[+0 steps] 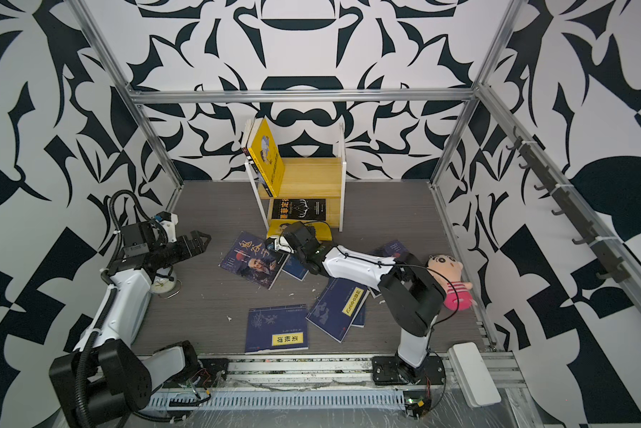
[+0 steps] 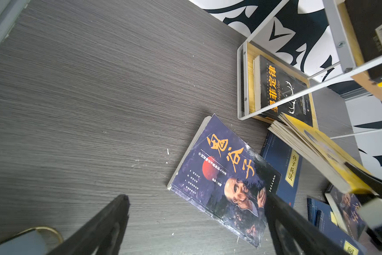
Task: Stacking books/files
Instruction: Place the book on the bookshelf.
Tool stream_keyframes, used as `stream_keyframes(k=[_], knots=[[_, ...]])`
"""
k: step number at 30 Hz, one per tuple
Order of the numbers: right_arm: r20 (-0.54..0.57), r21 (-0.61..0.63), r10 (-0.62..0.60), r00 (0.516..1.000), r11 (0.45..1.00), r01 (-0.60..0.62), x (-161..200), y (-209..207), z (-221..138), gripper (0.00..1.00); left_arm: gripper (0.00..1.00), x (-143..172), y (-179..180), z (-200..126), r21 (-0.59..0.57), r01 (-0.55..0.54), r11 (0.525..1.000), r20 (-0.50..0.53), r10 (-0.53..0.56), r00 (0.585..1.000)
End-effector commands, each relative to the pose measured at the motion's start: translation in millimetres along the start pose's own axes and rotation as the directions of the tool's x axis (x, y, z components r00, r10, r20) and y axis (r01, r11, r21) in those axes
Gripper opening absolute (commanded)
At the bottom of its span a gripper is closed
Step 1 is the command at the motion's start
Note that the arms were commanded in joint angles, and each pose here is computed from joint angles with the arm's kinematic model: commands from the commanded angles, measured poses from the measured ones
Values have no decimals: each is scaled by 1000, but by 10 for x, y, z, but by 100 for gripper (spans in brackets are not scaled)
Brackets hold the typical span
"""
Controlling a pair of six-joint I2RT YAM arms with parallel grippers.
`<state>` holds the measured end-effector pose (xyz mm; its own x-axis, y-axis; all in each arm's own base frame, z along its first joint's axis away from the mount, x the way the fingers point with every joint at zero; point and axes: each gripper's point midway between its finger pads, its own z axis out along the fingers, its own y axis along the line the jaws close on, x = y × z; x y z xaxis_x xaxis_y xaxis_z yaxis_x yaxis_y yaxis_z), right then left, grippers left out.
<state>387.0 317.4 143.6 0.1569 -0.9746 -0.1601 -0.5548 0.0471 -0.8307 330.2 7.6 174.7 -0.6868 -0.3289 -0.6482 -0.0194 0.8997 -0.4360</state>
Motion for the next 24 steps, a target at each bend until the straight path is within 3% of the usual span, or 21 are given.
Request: stream_keyframes(k=[1,10,14,24], knots=[[75,274,62,995,958,-80,-224,-939,-249,0,100,-29,-36,-65,6,-26,1000,11,26,1000],[49,237,33,998,971,-43,-176,-1022,-163,0,100,-13,-47,-45,22,-20,1000,3,20,1000],[72,279,68,995,956,-85,-158,-1150,-156,0,100,-6,-55,-41,28,-22,999,6,22,1000],[49,327,76,996,941,-88,-90,-1076,298,0,100,-11,-45,-51,28,-17,999,8,16,1000]])
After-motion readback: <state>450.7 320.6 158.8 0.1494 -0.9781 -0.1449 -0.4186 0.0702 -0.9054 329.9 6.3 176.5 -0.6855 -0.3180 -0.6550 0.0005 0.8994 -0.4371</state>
